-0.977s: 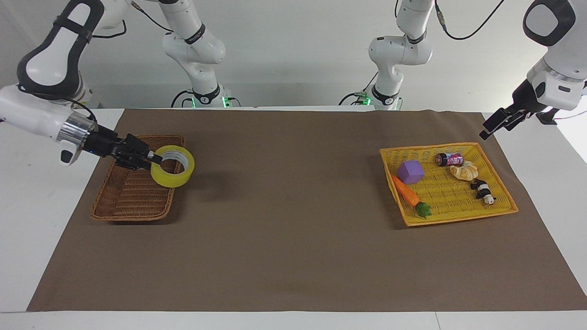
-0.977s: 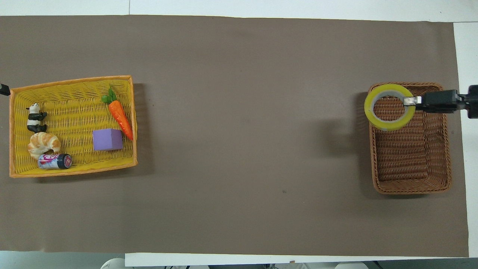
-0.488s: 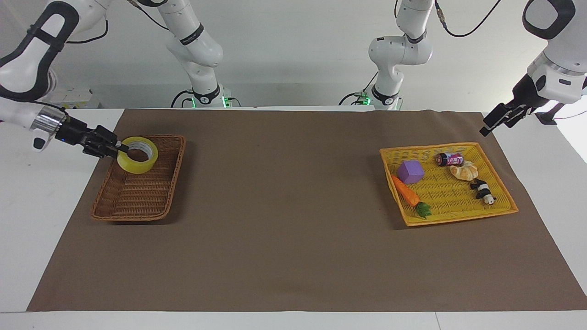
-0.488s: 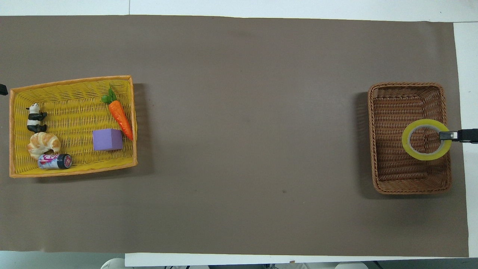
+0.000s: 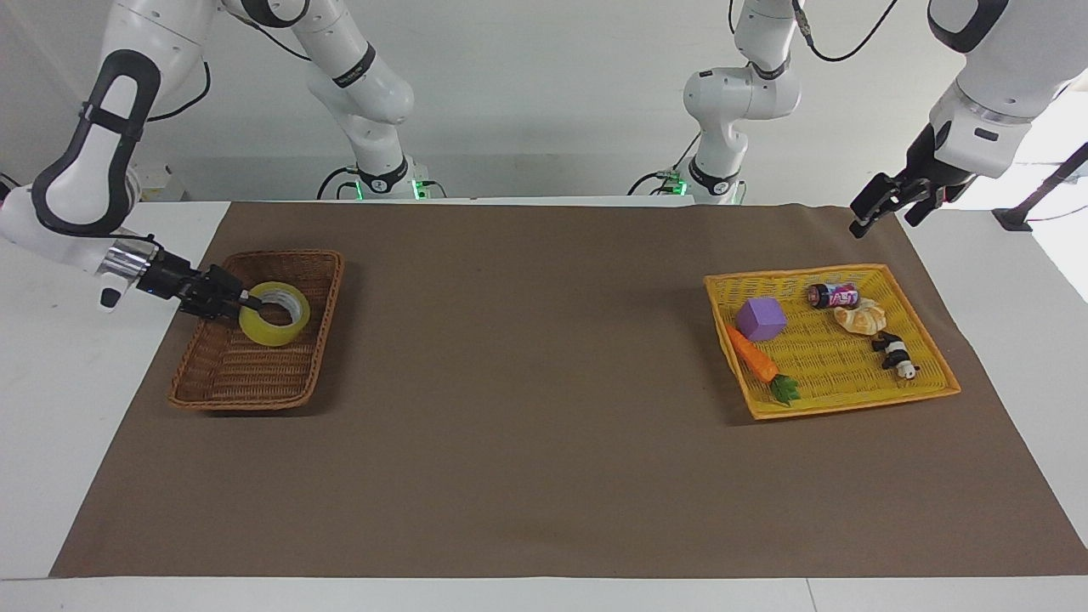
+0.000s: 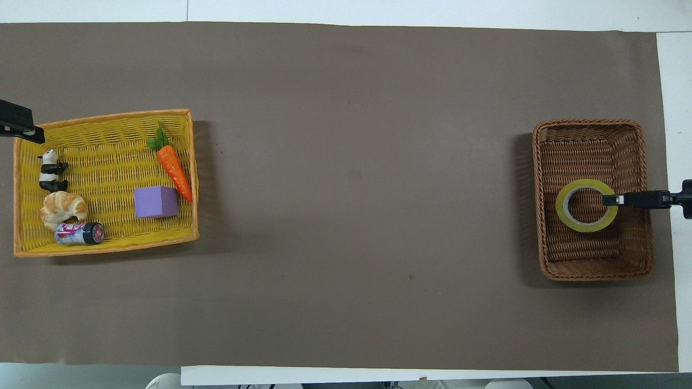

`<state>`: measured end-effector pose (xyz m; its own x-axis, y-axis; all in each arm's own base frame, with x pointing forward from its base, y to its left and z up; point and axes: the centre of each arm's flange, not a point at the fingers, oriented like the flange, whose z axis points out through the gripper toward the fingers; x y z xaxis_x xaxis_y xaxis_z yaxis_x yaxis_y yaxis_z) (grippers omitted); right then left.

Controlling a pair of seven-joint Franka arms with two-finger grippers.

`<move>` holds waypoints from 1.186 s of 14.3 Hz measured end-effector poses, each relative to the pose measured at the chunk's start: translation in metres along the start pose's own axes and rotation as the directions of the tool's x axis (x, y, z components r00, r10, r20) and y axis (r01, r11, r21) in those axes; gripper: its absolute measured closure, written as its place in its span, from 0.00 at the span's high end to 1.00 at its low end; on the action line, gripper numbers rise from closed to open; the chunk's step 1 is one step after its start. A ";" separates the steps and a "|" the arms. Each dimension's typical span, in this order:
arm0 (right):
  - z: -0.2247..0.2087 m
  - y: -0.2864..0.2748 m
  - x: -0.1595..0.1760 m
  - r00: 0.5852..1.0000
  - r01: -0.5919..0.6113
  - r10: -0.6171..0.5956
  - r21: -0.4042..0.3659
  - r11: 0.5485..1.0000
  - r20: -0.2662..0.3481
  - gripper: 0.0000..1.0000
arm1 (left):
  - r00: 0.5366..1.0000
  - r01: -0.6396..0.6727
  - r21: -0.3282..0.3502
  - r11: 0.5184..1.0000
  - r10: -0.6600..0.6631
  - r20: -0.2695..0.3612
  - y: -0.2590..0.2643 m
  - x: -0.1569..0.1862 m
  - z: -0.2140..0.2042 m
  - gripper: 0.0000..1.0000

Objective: Move tape to another basket

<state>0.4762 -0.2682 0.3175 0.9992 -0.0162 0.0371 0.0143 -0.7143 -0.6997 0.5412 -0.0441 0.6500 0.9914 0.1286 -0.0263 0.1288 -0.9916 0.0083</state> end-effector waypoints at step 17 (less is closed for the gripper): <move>-0.084 -0.199 0.048 0.984 0.170 -0.114 -0.514 0.841 0.138 1.00 | 1.000 0.005 0.008 1.000 -0.005 0.030 -0.002 0.004 0.015 1.00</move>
<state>0.5180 -0.1852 0.5183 0.9866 0.1621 0.0179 0.1621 -0.9631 -0.2149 0.5449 -0.0415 0.6348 0.9895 0.1334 -0.0559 0.1336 -0.9910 0.0001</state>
